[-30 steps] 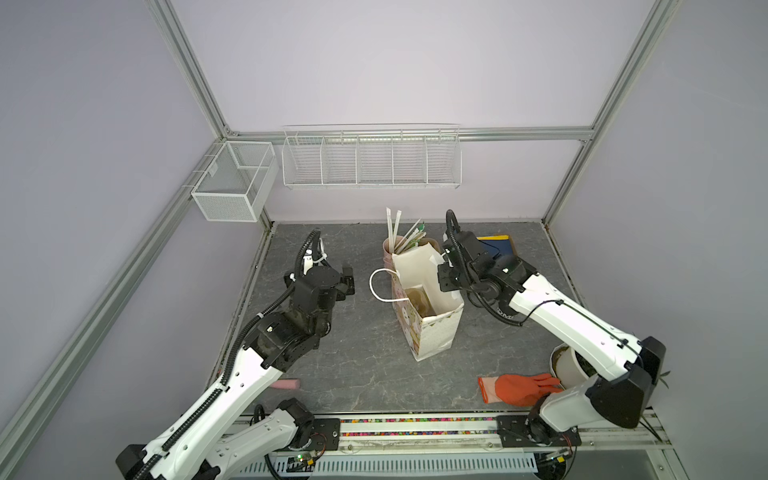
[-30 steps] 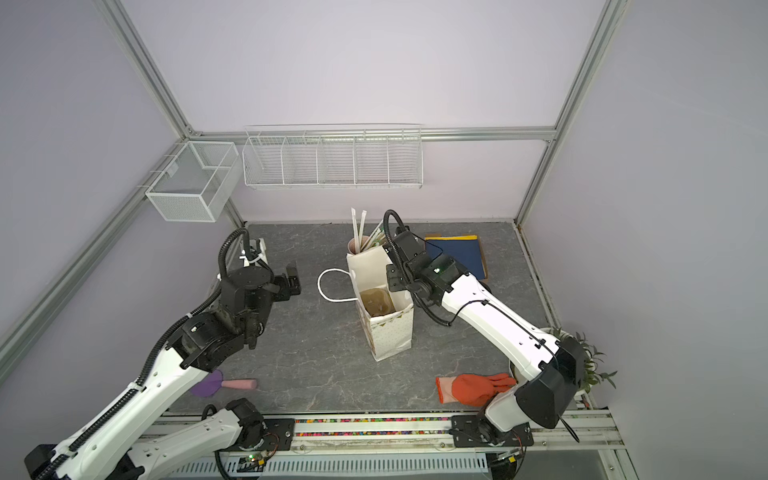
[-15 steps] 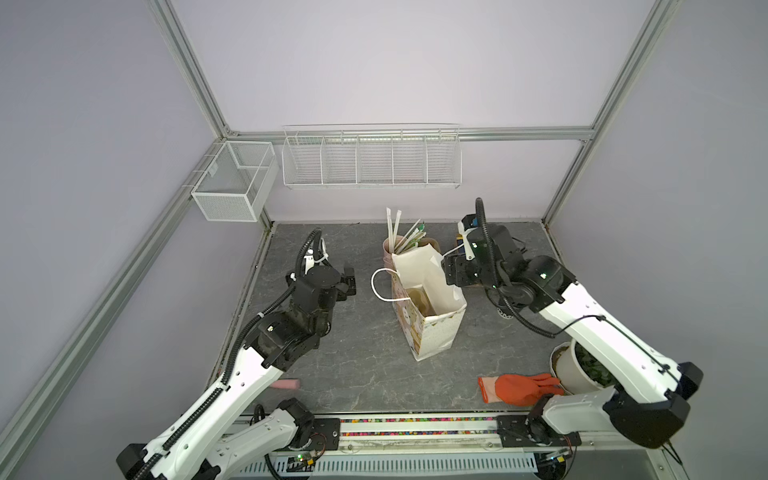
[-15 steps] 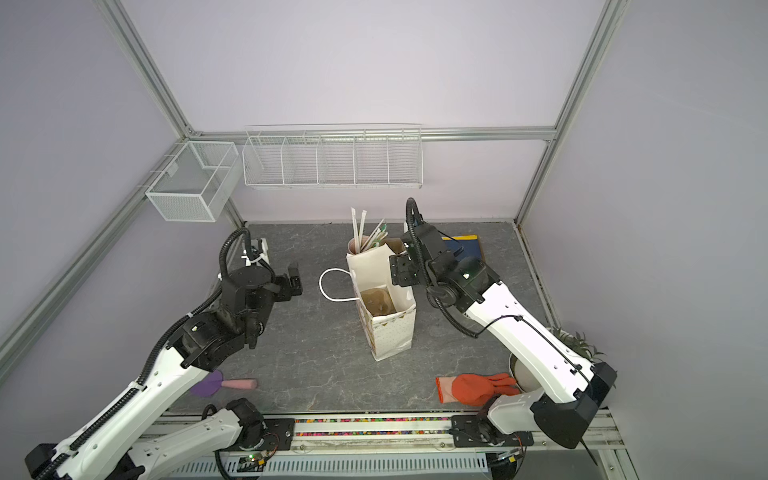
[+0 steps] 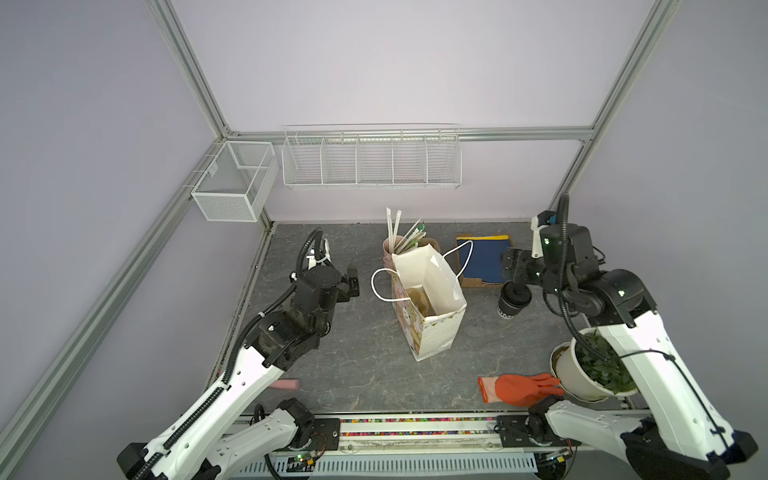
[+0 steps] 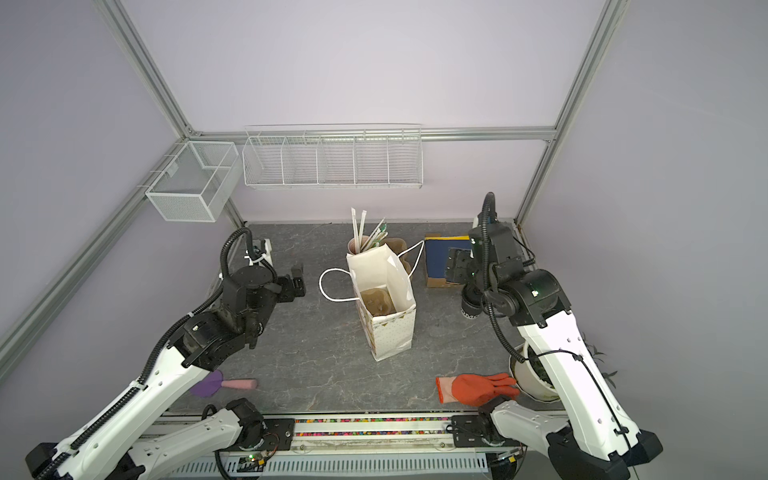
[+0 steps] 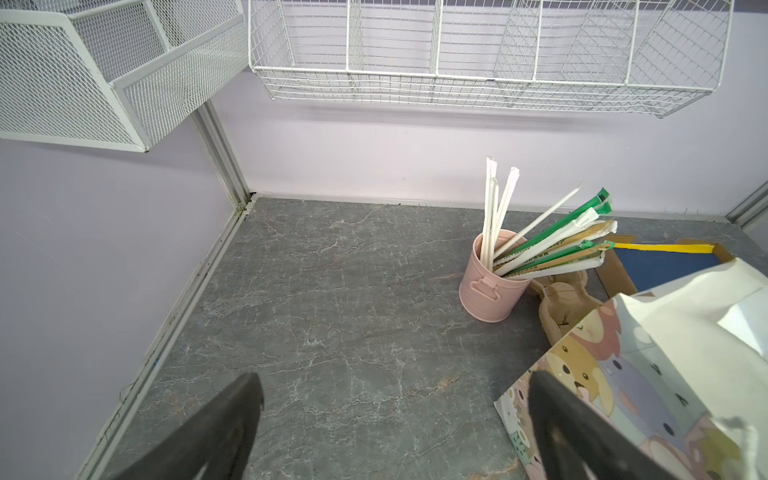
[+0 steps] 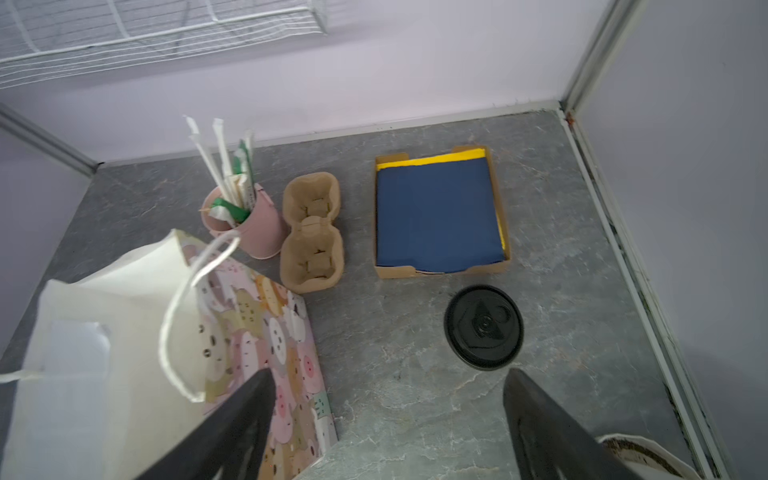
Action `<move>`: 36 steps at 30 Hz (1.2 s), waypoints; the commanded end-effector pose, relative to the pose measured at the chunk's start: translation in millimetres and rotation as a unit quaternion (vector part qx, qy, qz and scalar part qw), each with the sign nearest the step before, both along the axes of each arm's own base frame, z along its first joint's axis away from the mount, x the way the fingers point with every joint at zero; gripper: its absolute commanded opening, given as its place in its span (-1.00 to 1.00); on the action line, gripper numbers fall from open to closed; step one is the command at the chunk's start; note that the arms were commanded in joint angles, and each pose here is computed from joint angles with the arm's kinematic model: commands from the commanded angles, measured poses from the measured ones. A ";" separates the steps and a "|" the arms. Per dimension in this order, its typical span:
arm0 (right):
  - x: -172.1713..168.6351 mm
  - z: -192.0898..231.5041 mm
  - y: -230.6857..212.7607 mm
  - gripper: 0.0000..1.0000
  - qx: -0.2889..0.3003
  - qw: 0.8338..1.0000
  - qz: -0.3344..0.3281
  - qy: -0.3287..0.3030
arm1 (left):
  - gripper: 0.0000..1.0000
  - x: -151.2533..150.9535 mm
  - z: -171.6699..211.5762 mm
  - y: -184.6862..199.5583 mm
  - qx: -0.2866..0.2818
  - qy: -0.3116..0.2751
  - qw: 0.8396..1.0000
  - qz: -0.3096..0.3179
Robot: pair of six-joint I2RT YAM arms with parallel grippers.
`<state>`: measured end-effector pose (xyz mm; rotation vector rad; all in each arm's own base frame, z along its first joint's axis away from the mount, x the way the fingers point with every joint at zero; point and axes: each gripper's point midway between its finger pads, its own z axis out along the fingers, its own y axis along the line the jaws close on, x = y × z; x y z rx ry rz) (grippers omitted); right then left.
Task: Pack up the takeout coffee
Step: 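Lower the right gripper over the black coffee cup lid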
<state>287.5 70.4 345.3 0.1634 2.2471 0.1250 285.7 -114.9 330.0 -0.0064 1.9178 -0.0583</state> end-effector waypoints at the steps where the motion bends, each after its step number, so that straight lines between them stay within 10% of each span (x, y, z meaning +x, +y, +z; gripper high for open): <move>1: -7.9 -39.1 -16.0 0.76 0.041 0.995 -0.029 0.083 | 0.99 -2.7 3.8 4.4 -0.008 0.001 1.000 0.005; 22: 24.7 -161.8 -66.3 0.77 0.070 0.925 -0.183 0.324 | 0.99 -2.9 -4.5 0.0 -0.007 0.011 1.000 -0.006; 36: 48.2 -193.2 -56.8 0.95 0.081 0.922 -0.157 0.345 | 0.99 -2.4 -6.0 2.0 -0.002 0.010 1.000 0.000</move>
